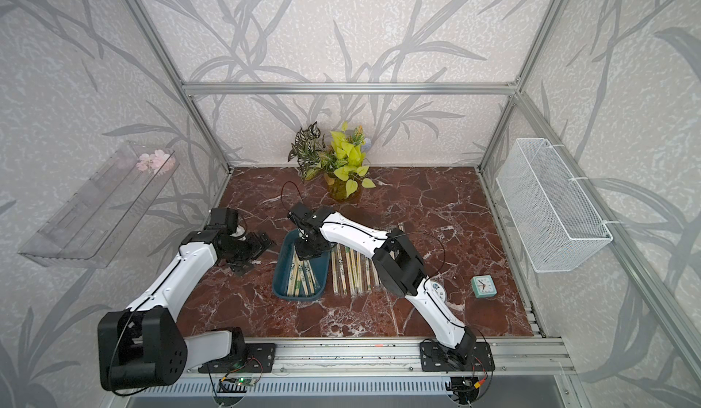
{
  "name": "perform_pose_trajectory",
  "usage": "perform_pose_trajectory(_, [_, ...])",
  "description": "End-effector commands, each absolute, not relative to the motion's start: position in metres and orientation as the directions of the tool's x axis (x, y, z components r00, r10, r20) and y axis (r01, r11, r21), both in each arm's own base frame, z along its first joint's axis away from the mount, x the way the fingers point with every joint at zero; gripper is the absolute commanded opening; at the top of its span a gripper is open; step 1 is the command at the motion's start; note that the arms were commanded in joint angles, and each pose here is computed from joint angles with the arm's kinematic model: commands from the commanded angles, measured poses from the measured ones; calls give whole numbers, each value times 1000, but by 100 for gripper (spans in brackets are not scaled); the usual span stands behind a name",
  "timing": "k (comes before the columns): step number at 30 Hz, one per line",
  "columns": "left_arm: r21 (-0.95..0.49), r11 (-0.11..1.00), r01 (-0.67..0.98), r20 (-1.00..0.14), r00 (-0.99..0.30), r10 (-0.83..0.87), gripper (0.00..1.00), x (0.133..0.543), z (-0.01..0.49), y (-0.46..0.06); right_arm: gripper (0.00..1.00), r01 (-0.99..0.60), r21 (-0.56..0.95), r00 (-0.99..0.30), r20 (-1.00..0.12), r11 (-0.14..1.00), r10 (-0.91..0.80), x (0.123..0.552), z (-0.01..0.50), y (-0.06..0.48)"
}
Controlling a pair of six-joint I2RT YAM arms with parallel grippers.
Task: Take the paired disposable chopsticks out of the storage box
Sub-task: Pick up the paired disposable chopsticks from the storage box, then place the paired disposable chopsticks at the center of the board.
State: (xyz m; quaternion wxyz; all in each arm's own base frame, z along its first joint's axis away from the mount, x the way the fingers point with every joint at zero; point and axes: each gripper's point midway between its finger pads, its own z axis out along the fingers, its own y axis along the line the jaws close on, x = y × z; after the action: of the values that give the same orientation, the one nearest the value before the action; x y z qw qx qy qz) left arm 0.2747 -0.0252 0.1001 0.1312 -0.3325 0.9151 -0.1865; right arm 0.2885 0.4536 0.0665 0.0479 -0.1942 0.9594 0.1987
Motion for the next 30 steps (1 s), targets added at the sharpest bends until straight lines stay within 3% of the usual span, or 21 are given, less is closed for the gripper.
perform_pose_trajectory(1, [-451,717,-531,-139,-752,-644,100,277,110,-26,0,-391,414,-918,-239,822,-317,295,111,454])
perform_pose_trajectory(13, [-506,692,-515,-138,-744,-654,100,282,120,-35,0,-307,448,-937,-296,840,-185,321,147,398])
perform_pose_trajectory(30, [-502,725,-471,-155,-775,-612,100,284,121,-75,0,-89,216,-948,-319,972,-16,377,111,198])
